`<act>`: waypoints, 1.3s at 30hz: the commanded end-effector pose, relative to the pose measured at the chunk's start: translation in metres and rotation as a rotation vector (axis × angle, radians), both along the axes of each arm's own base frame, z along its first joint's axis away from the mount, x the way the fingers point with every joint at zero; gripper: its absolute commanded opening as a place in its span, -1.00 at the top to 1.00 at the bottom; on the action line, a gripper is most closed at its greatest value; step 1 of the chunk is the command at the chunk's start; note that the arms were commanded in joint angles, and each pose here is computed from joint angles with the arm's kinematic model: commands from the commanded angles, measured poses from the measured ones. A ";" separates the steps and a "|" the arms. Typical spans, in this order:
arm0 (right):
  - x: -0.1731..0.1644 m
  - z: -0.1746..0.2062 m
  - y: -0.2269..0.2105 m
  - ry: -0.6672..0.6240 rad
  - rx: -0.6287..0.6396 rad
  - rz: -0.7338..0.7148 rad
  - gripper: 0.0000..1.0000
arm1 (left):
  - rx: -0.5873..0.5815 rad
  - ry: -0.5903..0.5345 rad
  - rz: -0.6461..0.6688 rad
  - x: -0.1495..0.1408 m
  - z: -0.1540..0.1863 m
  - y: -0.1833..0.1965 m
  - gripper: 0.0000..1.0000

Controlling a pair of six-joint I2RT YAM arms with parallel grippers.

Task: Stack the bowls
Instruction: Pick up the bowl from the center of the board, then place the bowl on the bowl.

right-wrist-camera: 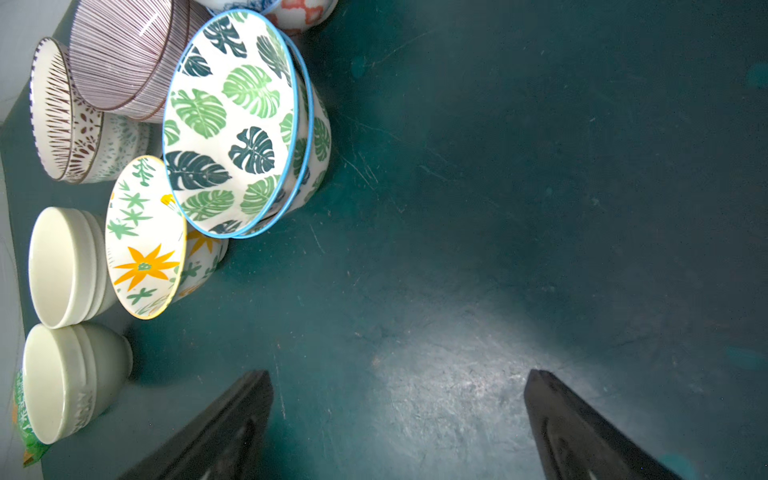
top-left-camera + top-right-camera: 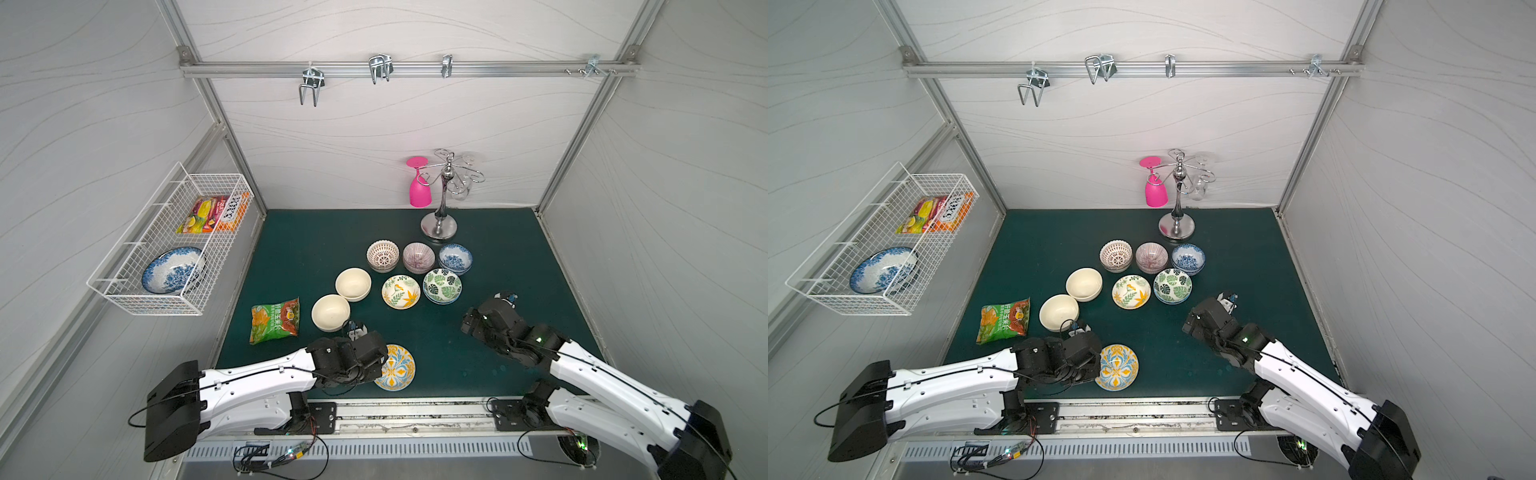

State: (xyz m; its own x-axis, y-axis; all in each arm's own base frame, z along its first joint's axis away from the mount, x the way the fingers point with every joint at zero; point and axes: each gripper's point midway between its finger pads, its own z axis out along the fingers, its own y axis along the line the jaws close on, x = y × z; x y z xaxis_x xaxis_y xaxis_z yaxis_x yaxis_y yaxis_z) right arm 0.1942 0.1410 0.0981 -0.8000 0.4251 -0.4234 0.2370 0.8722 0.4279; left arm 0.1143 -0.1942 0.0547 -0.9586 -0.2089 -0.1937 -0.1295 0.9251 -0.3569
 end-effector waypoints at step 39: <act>0.013 -0.003 -0.005 -0.030 0.094 -0.023 -0.98 | -0.072 -0.197 0.152 0.240 0.066 -0.042 1.00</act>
State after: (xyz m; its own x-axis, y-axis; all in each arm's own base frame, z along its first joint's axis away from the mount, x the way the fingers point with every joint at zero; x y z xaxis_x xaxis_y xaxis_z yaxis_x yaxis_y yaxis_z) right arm 0.2068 0.1333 0.0966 -0.7683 0.4952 -0.4055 0.2597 0.8202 0.5097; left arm 0.3292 -0.2223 0.1021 -0.8887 -0.3602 -0.2836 -0.2380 0.8912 -0.3861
